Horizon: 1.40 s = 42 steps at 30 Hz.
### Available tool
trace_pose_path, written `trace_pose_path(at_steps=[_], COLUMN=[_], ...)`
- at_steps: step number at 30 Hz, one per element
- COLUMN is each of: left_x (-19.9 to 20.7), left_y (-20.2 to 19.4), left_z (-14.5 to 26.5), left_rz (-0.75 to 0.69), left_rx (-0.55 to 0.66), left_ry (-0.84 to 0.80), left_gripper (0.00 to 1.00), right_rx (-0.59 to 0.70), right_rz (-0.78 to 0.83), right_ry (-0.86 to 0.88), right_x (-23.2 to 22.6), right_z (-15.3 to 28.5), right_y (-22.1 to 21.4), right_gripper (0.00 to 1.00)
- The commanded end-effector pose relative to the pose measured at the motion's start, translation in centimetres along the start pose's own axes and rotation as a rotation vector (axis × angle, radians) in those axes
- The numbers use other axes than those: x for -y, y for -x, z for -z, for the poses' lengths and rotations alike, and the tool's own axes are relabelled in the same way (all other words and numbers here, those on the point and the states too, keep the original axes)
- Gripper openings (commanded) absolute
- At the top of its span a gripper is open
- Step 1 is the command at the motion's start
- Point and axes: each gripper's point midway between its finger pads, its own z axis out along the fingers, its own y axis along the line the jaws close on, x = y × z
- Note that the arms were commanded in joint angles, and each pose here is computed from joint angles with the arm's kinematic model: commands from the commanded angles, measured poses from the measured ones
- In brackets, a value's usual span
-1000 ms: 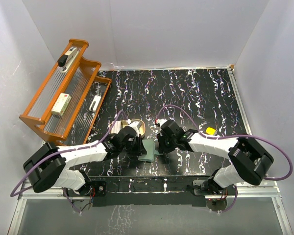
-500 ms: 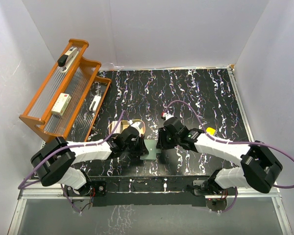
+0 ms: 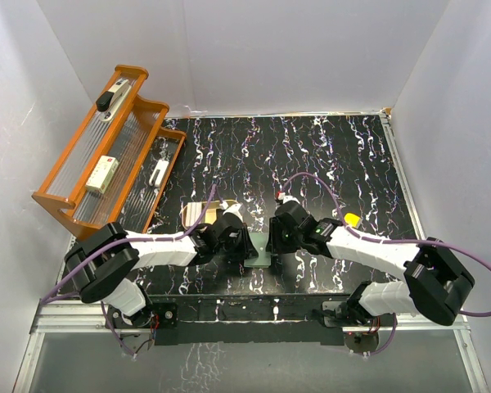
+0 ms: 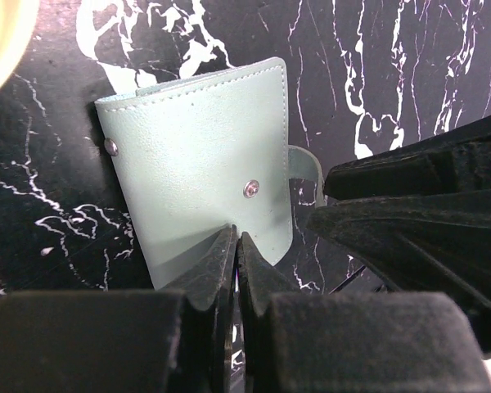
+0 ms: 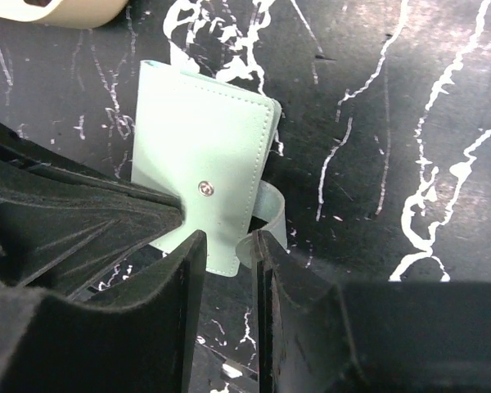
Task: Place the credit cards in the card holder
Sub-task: Close the card holder at the center of the board.
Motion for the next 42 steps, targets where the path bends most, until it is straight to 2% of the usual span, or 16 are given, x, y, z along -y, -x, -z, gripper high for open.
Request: trace_pose_path(at_steps=[1,7,15,19,24,30,31,42], left_x=[-3.1,-2.6,-2.4,-2.5,-2.2,-1.9,-1.9,-1.8], left_y=[-2.2,-2.1,-2.2,-2.3,-2.1,-2.2,-2.2,-2.3], left_z=[-0.5,-0.3,-0.4,-0.4,-0.2,-0.3,-0.3,-0.3], left_rz=[0.006,0.020,0.033,0.034,0.039,0.045,0.046,0.053], left_rx=[-0.061,-0.048,-0.057,-0.059,-0.052,-0.057,-0.056,-0.055], left_ry=[0.144,0.114,0.109,0.114,0.101,0.087,0.086,0.073], left_gripper=[0.00,0.00,0.00,0.00,0.00,0.00,0.00,0.00], right_rx=[0.055,0.067,0.061,0.052,0.034,0.042,0.045,0.067], right_rz=[0.026,0.089,0.128,0.114,0.107,0.112,0.111,0.020], right_ry=[-0.061,-0.154,-0.130,-0.103,-0.087,-0.070,-0.065,0.072], right_x=[0.6,2.2,1.6,1.2,1.0,0.4,0.2,-2.9], right_z=[0.8,1.9,2.0,1.7,1.1,1.0,1.0,-0.4], right_y=[1.5,2.1,2.3,2.0,1.6,2.1,2.2,3.0], right_gripper=[0.27,0.32,0.33,0.26,0.24,0.01,0.00,0.00])
